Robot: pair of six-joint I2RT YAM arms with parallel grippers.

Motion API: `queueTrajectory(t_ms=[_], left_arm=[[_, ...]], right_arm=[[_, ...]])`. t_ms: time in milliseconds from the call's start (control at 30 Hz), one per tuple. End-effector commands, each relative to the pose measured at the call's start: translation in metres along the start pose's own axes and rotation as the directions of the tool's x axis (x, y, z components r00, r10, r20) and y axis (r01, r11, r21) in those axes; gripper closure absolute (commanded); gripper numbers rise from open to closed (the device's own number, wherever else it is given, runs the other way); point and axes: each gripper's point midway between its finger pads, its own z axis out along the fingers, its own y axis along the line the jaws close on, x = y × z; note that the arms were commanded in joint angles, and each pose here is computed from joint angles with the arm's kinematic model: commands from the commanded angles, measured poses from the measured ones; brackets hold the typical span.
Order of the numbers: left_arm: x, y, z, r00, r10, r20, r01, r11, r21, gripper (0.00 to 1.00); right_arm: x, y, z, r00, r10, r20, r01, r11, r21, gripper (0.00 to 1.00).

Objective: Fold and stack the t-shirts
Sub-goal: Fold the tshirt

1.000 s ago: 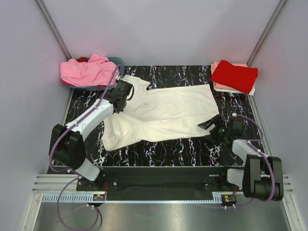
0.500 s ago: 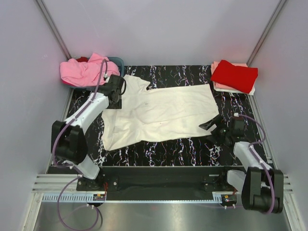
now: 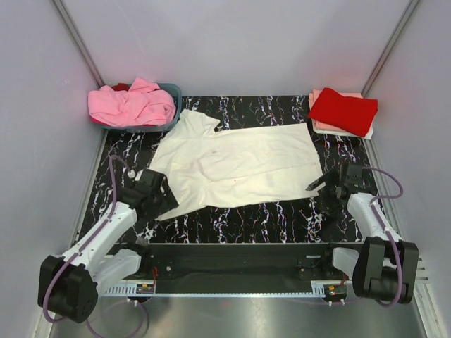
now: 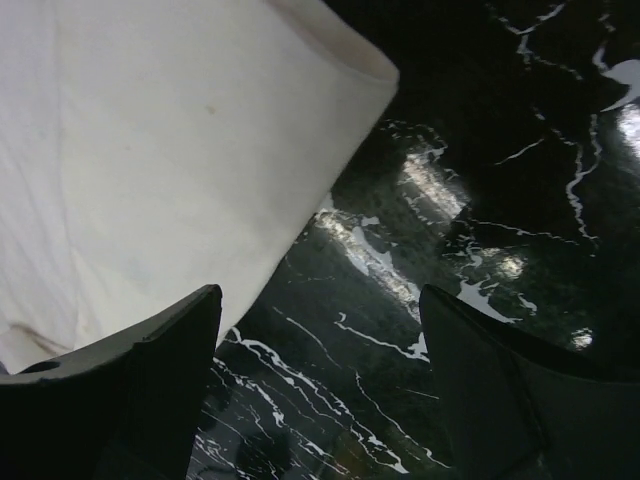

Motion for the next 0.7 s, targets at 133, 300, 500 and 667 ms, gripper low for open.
queueTrajectory(t_ms=[133,300,500,667], left_arm=[[0.009,-0.011,0.005,0.988,-0.157,0.003,0.156,0.984,0.092,0.21],[0.013,-0.006,0.021,0.988,-0.156,-0.005,0.156,0.987,0.045,0.19],[0.014,0.004,0.034,0.986,-0.166,-0.001,0.166,0.986,-0.032,0.16],[0.010,0.013,0.035,0.985,-0.170,0.032,0.172,0.982,-0.074,0.16]], right_arm=[[-0.029,-0.032,0.020,0.996,0.081,0.040,-0.085,0.989,0.124,0.24],[-0.042,-0.037,0.043,0.993,0.121,0.008,-0.121,0.982,0.145,0.30],[-0.056,-0.024,0.055,0.994,0.113,0.006,-0.113,0.987,0.110,0.52],[-0.056,-0.022,0.059,0.994,0.108,-0.008,-0.107,0.990,0.091,0.70]])
